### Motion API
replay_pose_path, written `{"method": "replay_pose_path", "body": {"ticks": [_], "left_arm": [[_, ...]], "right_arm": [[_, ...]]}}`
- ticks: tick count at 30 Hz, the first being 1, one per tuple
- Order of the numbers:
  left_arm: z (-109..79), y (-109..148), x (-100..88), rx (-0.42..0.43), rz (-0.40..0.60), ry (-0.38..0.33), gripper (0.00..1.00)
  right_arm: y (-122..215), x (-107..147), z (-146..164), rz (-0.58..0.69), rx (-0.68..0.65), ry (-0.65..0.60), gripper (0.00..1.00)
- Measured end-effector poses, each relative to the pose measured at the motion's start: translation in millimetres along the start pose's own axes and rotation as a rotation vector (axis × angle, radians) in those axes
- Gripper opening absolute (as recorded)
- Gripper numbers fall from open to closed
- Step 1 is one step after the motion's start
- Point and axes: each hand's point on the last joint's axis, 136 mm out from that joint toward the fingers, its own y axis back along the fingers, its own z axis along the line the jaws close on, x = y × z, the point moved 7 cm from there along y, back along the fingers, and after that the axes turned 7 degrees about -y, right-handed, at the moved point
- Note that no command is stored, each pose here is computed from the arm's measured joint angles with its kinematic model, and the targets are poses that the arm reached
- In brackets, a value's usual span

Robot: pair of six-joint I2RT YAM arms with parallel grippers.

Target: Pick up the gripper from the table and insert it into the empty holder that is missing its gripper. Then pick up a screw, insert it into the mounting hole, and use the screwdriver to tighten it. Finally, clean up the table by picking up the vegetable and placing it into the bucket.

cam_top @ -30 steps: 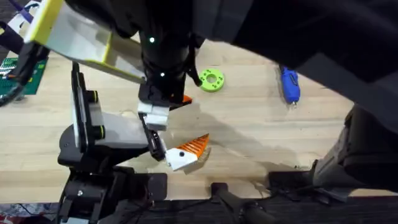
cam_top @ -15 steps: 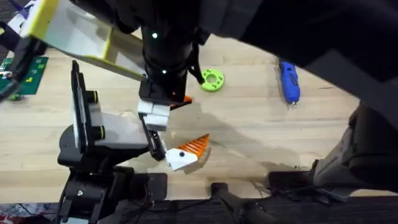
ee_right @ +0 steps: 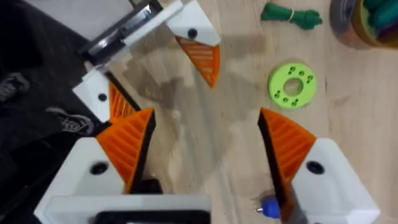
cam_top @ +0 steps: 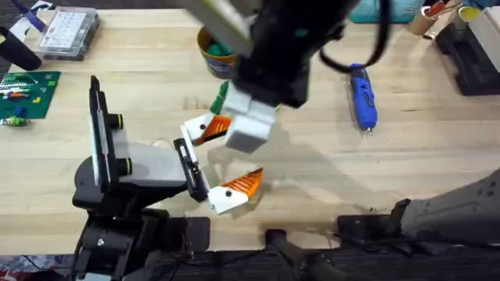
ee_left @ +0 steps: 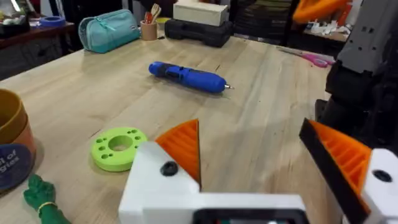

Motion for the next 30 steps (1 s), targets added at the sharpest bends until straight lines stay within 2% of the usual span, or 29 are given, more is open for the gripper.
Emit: {"method": "replay_pose_path", "body": {"ticks": [5,14,15,19,20,23,24,25,30], "left_arm": [[0.0,0.0,0.0,0.0,0.0,0.0,0.984],[0.0,0.0,0.0,0.0,0.0,-0.001,0.985],[0.0,0.0,0.0,0.0,0.0,-0.001,0.962],[0.0,0.0,0.0,0.0,0.0,-0.005,0.652],[-0.1,0.0,0.0,0.001,0.0,-0.005,0.533],[0.0,0.0,0.0,0.0,0.0,-0.011,0.089],[0.0,0.0,0.0,0.0,0.0,-0.012,0.026],[0.0,0.0,0.0,0.0,0.0,-0.011,0.01],[0.0,0.0,0.0,0.0,0.0,-0.012,0.007]], "right_arm": [[4.2,10.0,-6.5,0.0,-0.034,-0.043,0.998],[-35.9,32.6,-14.2,0.035,-0.116,-0.118,0.998],[-37.2,35.9,-14.4,0.033,-0.122,-0.128,0.998],[-25.5,46.1,-12.0,-0.001,-0.132,-0.147,0.998],[-20.9,47.1,-10.7,-0.017,-0.131,-0.145,0.998],[-11.4,50.1,-7.0,-0.045,-0.133,-0.141,0.998],[-10.5,50.3,-6.6,-0.048,-0.135,-0.141,0.998],[-10.3,50.3,-6.4,-0.049,-0.136,-0.14,0.998],[-11.1,51.0,-6.1,-0.041,-0.14,-0.143,0.998]]}}
